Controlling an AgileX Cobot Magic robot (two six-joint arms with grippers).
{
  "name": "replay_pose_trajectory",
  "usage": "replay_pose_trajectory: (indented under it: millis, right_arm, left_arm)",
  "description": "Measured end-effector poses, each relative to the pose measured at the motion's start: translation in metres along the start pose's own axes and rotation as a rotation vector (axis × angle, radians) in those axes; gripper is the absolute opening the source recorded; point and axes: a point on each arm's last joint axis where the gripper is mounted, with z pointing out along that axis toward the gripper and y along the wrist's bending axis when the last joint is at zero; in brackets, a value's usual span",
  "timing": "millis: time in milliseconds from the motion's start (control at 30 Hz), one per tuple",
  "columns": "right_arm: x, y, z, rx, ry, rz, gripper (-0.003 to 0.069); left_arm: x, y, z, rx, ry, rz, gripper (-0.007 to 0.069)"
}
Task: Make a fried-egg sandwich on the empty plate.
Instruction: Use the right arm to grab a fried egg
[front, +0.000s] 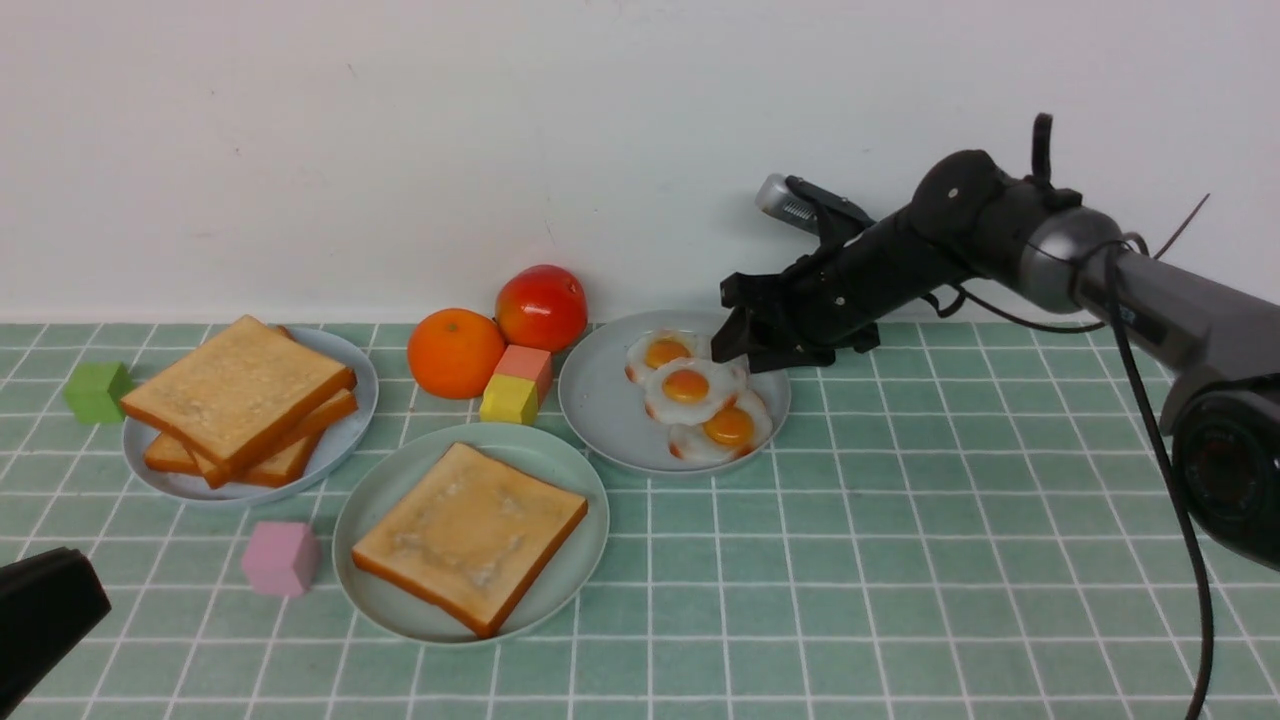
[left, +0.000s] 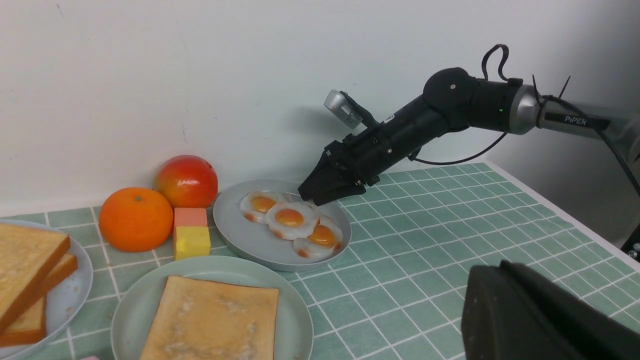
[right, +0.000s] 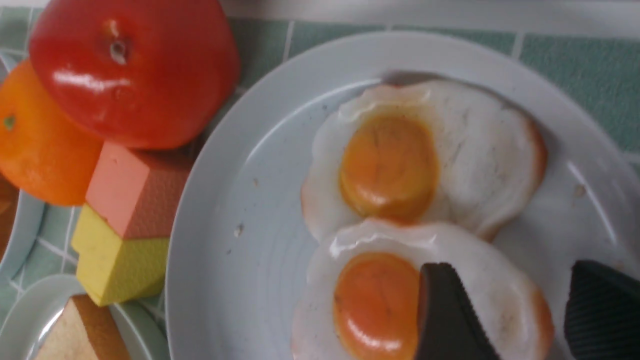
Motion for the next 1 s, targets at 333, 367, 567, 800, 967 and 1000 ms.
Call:
replay_pose_trajectory:
  millis: [333, 367, 567, 800, 967, 1000]
  right_arm:
    - [0.002, -0.002, 0.003, 0.001, 0.010, -0.010, 0.0347]
    - [0.002, -0.002, 0.004, 0.002, 0.012, -0.011, 0.0347]
    - [0.006, -0.006, 0.011, -0.006, 0.021, 0.005, 0.0347]
    - [0.005, -0.005, 0.011, -0.012, 0.020, 0.005, 0.0330]
    - [0.006, -0.006, 0.012, -0.011, 0.021, 0.005, 0.0223]
    - [0.005, -0.005, 0.012, -0.013, 0.016, 0.007, 0.0188]
  left_arm:
    - [0.000, 0.000, 0.000, 0.000, -0.001, -0.002, -0.0013]
    - [0.000, 0.000, 0.000, 0.000, -0.001, -0.002, -0.0013]
    - [0.000, 0.000, 0.000, 0.000, -0.001, -0.002, -0.0012]
    - [0.000, 0.000, 0.000, 0.000, -0.001, -0.003, -0.0010]
    - [0.000, 0.000, 0.000, 0.000, -0.001, -0.003, -0.0010]
    - [0.000, 0.000, 0.000, 0.000, -0.001, -0.003, -0.0010]
